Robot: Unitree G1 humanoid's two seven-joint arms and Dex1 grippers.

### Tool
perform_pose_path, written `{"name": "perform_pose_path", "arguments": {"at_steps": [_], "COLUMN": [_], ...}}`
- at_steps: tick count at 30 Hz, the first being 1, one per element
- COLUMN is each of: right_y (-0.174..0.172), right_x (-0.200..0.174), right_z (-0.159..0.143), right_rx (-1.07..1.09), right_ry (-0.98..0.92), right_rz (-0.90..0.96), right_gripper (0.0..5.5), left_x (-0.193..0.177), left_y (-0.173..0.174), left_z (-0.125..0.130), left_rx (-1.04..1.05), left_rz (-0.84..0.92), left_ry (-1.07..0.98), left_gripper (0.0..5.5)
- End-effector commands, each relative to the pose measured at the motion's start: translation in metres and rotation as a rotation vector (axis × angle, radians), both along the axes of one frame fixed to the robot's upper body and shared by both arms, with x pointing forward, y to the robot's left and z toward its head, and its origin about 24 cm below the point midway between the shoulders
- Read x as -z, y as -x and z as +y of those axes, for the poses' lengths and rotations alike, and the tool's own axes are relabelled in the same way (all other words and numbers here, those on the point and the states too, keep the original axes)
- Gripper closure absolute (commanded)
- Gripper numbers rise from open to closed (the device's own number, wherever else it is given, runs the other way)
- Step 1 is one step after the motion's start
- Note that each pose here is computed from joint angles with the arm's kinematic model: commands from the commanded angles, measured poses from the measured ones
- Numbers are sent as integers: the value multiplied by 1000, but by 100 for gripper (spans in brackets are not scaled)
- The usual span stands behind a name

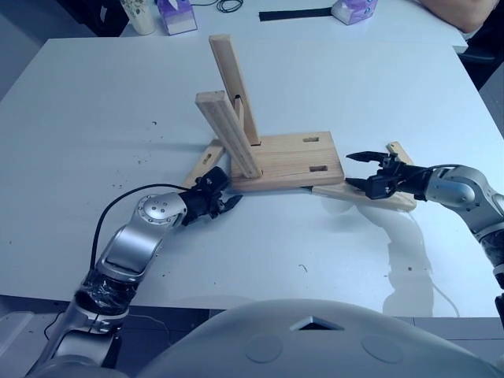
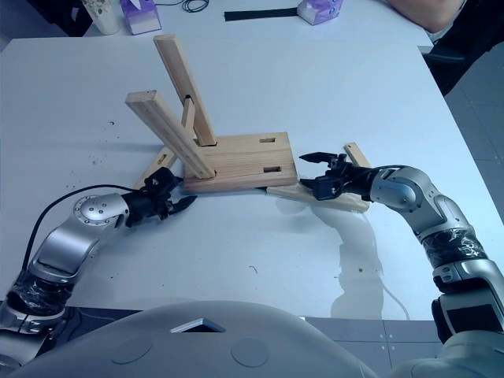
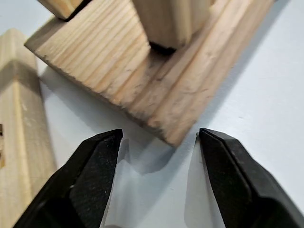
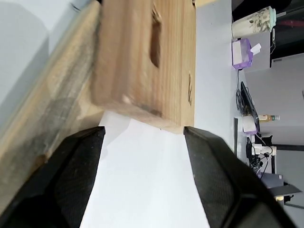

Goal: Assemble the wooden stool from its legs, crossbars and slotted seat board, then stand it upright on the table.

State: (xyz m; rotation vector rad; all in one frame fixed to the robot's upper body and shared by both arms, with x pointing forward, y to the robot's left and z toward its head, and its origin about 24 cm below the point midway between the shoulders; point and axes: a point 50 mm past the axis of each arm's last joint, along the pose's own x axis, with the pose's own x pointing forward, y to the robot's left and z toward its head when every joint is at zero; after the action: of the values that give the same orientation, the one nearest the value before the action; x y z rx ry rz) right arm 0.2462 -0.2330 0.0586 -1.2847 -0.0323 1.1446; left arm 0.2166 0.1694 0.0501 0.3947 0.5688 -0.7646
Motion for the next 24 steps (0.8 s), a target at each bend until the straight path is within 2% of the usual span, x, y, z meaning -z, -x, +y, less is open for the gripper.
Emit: {"name": "perform_pose_path", "arguments": {"at_steps": [1, 7, 11, 15, 18, 21, 24], "right_y": [24, 33, 21, 7, 3, 12, 25], "right_x": [28, 26, 9, -21, -47, -75, -83], "right_z": [-8, -26, -31, -9, 22, 50, 57], "right_rx": [-57, -38, 4, 66, 132, 198, 227], "right_ry": [136, 179, 159, -36, -312, -615, -654], "right_rz": [119, 109, 51, 17, 117, 392, 603], "right_gripper": [243, 243, 243, 243, 243, 243, 243], "left_x": [14, 16, 17, 16, 15, 15, 15], "left_y": [3, 2, 3, 5, 6, 4, 9], "left_z": [11, 21, 23, 19, 17, 15, 14], "left_rx": [-65, -94, -109, -105, -98, -88, -94], "left_rz": [59, 57, 50, 43, 37, 26, 24], "left_ry": [-51, -74, -75, -68, -62, -63, -59], "left_gripper": [248, 248, 248, 248, 248, 248, 248]}}
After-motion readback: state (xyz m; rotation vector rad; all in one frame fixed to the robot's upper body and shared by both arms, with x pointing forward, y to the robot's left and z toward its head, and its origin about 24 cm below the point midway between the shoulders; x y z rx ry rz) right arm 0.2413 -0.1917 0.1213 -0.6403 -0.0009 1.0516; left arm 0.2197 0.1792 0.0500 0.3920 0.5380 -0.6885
